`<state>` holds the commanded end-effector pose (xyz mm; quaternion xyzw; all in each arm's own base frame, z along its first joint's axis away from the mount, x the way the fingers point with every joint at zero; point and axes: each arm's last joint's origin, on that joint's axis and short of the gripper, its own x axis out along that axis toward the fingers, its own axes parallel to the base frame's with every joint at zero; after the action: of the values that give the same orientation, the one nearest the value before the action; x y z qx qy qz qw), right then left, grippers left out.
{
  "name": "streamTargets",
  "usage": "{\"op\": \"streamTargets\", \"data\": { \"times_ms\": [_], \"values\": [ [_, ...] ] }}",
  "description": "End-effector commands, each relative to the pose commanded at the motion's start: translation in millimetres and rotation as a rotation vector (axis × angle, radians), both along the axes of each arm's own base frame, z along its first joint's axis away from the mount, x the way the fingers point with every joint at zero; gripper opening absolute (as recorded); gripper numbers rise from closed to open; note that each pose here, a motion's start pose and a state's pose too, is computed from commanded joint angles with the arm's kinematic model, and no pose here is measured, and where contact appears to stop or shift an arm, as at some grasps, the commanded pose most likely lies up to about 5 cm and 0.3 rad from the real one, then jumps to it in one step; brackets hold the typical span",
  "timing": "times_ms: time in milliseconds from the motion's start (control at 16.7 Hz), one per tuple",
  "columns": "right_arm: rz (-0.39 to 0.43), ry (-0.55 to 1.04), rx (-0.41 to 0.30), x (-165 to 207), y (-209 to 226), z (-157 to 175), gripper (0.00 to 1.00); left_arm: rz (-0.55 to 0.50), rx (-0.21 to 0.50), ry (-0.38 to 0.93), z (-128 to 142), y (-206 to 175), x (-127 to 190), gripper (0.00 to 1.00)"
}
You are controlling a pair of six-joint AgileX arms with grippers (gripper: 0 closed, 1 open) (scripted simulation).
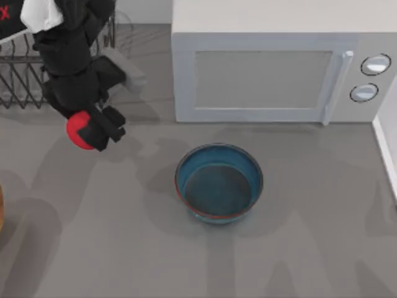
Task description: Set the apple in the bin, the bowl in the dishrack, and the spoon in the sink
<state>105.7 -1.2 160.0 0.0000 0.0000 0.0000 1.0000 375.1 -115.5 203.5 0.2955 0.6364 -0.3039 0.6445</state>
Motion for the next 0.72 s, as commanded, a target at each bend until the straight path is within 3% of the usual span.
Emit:
{"op": "streamTargets", "data": {
  "times_ms": [420, 720],
  "values": [
    [0.000, 0.000, 0.000, 0, 0, 0, 1.00, -0.005, -0.001, -0.005, 9, 4, -1, 0.00],
    [0.000, 0.000, 0.000, 0, 0, 0, 1.00, -0.129, 0.006, 0.022, 22, 43, -8, 0.00]
  ]
}}
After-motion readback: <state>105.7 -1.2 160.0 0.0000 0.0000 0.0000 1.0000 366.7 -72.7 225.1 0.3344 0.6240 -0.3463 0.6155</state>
